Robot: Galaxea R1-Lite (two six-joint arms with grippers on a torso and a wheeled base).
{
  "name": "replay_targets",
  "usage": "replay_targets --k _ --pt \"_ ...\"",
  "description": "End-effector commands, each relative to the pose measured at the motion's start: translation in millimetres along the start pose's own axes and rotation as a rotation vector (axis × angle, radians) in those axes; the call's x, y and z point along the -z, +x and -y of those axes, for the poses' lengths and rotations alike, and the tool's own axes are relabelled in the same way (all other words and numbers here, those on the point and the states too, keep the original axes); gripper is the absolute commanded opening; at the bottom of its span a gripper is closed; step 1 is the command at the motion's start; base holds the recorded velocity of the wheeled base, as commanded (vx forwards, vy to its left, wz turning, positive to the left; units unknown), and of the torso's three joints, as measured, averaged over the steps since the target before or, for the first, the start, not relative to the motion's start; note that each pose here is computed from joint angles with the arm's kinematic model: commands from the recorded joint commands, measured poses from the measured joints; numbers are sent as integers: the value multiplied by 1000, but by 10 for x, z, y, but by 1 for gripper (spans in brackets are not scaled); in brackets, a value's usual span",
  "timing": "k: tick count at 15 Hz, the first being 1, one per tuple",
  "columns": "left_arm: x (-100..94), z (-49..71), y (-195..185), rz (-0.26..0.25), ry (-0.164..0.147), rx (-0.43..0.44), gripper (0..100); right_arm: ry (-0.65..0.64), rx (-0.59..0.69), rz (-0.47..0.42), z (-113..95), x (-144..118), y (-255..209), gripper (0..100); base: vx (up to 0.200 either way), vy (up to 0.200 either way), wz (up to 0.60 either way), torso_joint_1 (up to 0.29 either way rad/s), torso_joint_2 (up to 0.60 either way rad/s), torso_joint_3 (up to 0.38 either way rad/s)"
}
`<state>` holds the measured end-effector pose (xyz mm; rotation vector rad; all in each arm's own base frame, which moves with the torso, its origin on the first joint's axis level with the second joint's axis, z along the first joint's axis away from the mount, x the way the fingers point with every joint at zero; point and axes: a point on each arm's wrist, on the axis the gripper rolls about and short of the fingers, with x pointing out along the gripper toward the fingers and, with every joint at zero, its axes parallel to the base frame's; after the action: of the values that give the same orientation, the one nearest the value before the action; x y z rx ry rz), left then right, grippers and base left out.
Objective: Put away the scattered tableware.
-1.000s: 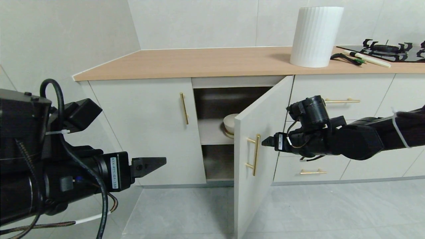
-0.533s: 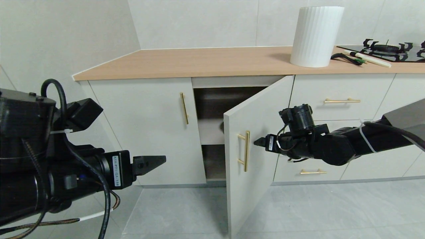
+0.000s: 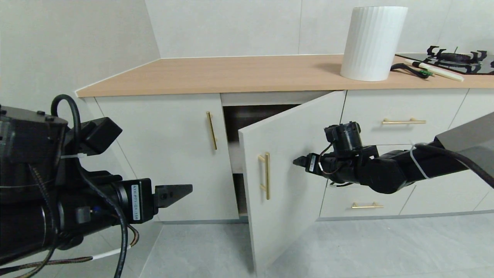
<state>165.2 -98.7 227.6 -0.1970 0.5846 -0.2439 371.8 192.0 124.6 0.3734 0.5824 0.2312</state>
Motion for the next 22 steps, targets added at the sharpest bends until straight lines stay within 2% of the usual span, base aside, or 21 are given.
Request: replay_targets --k 1,3,9,22 --pt "2 3 13 -3 -1 -1 100 8 0 0 4 24 33 100 200 0 0 17 -2 -7" --pt "-4 5 12 -1 -1 0 100 38 -10 10 -18 0 31 100 0 0 0 0 0 0" --pt "-3 6 16 -1 -1 -2 100 243 -52 78 -136 -187 170 100 0 0 0 0 0 0" --pt "-4 5 12 -1 -3 0 100 315 103 238 -24 -257 634 100 0 0 0 0 0 0"
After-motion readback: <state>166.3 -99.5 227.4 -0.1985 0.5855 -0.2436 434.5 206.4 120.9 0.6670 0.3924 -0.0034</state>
